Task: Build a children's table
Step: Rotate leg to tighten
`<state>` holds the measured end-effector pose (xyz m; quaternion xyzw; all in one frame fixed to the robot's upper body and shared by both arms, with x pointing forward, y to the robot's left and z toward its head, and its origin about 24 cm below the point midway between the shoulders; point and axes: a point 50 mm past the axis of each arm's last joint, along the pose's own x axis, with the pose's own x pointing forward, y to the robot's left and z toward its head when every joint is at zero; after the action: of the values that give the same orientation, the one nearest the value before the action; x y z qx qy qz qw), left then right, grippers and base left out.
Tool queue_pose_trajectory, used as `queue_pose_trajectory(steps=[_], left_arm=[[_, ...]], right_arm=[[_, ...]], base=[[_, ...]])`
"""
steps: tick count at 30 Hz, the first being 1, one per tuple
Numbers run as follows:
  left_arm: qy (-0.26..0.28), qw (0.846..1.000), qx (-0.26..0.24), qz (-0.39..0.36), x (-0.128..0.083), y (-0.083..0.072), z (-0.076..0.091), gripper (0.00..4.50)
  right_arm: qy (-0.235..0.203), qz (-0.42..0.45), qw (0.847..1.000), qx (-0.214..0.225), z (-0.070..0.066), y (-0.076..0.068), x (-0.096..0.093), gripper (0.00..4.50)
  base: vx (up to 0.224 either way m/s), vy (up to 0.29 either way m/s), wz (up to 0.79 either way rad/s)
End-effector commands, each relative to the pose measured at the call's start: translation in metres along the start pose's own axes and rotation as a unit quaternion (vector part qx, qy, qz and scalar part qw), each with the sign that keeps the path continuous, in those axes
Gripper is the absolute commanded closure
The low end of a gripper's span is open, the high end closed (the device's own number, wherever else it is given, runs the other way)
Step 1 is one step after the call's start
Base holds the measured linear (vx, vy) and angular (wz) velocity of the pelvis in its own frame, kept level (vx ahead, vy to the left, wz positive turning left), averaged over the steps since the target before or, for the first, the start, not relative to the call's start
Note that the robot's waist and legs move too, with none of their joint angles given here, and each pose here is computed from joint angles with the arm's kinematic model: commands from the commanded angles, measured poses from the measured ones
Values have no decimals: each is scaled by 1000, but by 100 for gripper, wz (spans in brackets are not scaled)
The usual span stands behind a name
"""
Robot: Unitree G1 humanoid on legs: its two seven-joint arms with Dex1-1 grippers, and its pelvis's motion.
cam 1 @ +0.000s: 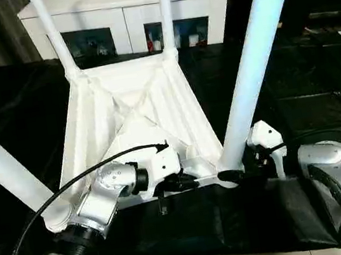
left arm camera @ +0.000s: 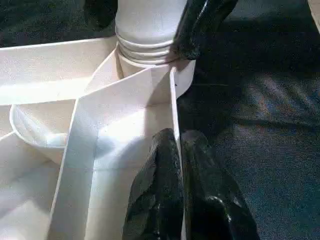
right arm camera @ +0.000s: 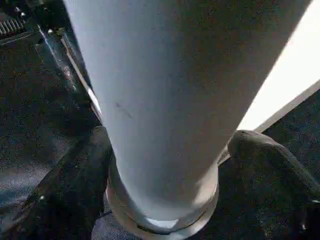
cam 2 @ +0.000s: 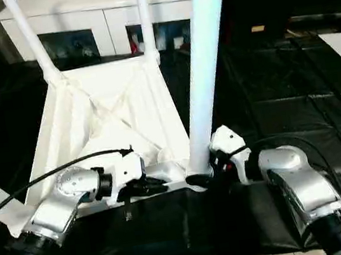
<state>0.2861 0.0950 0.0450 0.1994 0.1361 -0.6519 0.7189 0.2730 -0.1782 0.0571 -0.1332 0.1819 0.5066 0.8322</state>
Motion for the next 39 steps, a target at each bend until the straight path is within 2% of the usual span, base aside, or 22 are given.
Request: queue_pose_trajectory(steps=[1,3,5,7,10,13,14,17,20,22,24,25,28,31,32,33,34,36,38,39], left_arm=[[-26,999,10,-22,4,-4,8,450],[-23,999,9,-23,4,-5,7,450],[-19,999,9,-25,3,-5,6,450],[-15,999,8,-27,3,-5,4,450],[-6,1000,4,-23,4,-4,2,450],[0,1000,-3,-13,8,-1,0,450],[4,1000,-12,1,13,1,0,450],[14,999,-33,27,19,6,-1,450],[22,993,-69,92,32,18,2,450],[29,985,-93,143,40,26,4,450],[33,974,-120,188,52,32,8,450],[26,969,-126,209,65,33,15,450],[22,974,-122,188,74,27,19,450],[18,978,-104,180,76,25,21,450],[14,979,-81,184,72,28,22,450],[14,979,-81,184,72,28,22,450],[14,981,-67,182,68,29,21,450],[20,982,-53,183,63,31,19,450],[25,982,-48,180,59,32,16,450],[29,984,-36,170,55,31,14,450]], right_arm=[[13,4,1000,-13,0,-2,-2,97],[14,7,1000,-11,-1,-1,-3,103],[16,11,1000,-12,-2,-1,-3,136],[14,10,1000,-11,-2,-2,-1,140],[-13,-24,1000,10,0,-5,6,171],[-71,-67,992,77,5,-8,16,177],[-91,-86,986,112,5,-7,24,179],[-109,-103,978,146,7,-3,33,181],[-103,-160,964,187,5,-3,50,181],[-79,-235,948,199,0,-9,59,181],[-48,-323,921,213,-5,-15,69,181],[-46,-361,907,213,1,-13,83,182],[-48,-339,925,167,13,-7,98,182],[-98,-303,934,160,32,-1,106,182],[-131,-279,938,157,41,3,105,182],[-131,-279,938,157,41,3,105,148],[-149,-265,941,149,45,5,102,113],[-159,-253,946,125,49,7,97,105],[-160,-248,948,118,48,7,92,77],[-157,-234,953,109,47,7,84,69]], base=[[0,0,0],[0,0,0],[0,0,0],[0,0,0],[0,0,0],[0,0,0],[0,0,0],[0,0,0],[0,0,0],[0,0,0],[0,0,0],[0,0,0],[0,0,0],[0,0,0],[0,0,0],[0,0,0],[0,0,0],[0,0,0],[0,0,0],[0,0,0]])
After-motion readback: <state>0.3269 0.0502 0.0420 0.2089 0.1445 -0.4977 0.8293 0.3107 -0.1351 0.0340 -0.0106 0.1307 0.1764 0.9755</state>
